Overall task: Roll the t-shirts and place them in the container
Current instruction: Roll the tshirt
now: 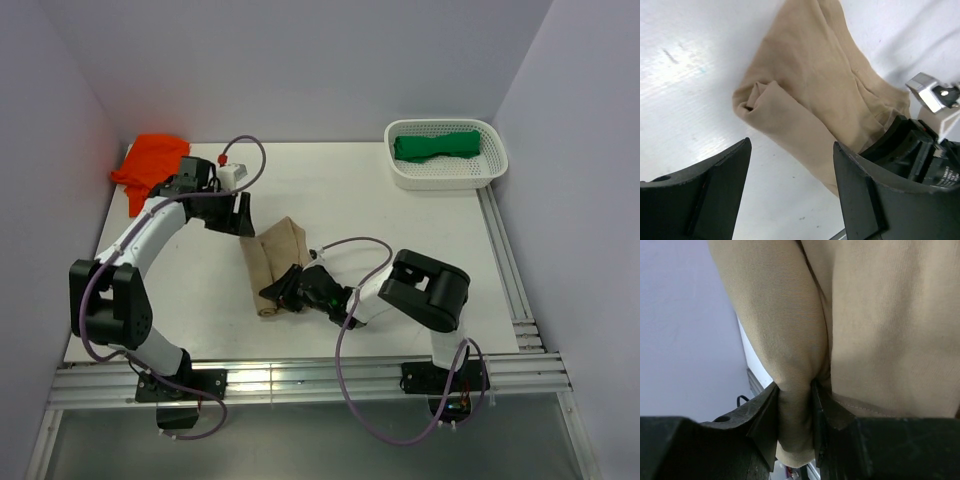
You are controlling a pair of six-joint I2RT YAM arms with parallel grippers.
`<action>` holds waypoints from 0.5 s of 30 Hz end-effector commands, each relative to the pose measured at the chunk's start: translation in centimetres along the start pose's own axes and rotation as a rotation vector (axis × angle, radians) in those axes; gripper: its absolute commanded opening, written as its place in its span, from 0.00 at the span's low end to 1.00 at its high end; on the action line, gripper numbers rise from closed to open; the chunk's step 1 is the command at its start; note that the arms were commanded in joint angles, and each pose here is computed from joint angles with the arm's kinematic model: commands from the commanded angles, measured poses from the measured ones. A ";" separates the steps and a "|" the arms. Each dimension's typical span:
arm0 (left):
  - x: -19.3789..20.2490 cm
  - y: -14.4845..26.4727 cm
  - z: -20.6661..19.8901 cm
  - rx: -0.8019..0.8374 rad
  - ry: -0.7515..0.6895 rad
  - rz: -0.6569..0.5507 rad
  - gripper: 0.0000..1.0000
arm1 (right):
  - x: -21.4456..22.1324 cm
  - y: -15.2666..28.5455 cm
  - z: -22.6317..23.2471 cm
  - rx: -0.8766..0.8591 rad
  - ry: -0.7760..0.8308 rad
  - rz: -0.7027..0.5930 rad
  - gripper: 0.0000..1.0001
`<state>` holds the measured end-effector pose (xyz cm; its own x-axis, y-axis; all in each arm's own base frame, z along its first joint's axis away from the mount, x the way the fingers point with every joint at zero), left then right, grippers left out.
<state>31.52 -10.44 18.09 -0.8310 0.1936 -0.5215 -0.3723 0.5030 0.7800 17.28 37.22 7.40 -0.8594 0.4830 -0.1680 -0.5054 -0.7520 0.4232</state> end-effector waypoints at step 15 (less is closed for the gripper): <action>4.2 -4.2 4.2 -0.054 0.057 0.133 0.67 | -0.5 -2.4 0.9 -0.098 -0.122 -0.056 0.31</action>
<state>30.07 -8.18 12.28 -0.9094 0.1875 -0.3713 -0.2604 0.4396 0.8596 18.12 38.33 6.81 -0.8353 0.5423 -0.0904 -0.5335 -0.7599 0.3713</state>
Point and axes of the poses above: each gripper's point midway between its finger pads, its own y axis back along the fingers, its own z axis along the line the jaws close on, x = y × z, the point moved 7 cm from there along y, back along the fingers, and after that the axes turned 1 degree about y, right-handed, at the moved point
